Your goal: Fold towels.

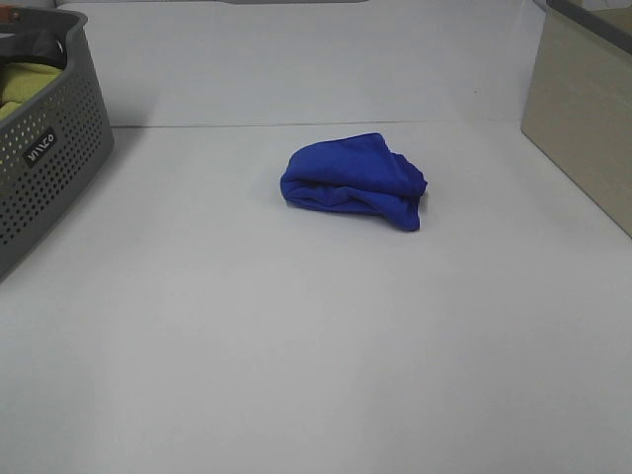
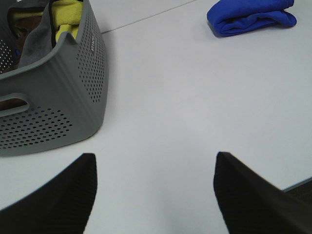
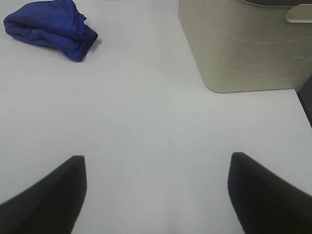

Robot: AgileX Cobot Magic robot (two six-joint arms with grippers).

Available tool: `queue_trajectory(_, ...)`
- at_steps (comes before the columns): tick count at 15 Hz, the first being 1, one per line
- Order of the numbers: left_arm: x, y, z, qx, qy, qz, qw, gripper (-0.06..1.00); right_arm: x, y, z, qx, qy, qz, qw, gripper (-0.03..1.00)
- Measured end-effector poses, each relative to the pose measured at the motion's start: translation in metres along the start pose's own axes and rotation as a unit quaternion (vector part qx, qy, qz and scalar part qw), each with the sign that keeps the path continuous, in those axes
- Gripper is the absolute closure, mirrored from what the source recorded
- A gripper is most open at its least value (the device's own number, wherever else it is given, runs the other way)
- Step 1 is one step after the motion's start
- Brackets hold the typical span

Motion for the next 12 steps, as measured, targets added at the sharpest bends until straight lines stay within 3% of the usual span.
queue_trajectory(12, 0.0, 0.0, 0.0, 0.0, 0.0, 0.0, 1.0, 0.29, 0.0001, -0.0007, 0.0004, 0.0, 0.0, 0.0, 1.0, 0.21)
Point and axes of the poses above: a point on each arm's last joint axis where the gripper is mounted, z pointing out along that axis toward the gripper, x along the wrist's bending axis when the last joint is at zero, y = z × x, the point moved 2 cm from there along z, pointing out along that axis toward the gripper, and after that the axes turned 6 degrees about -z, right-handed, at the moved point
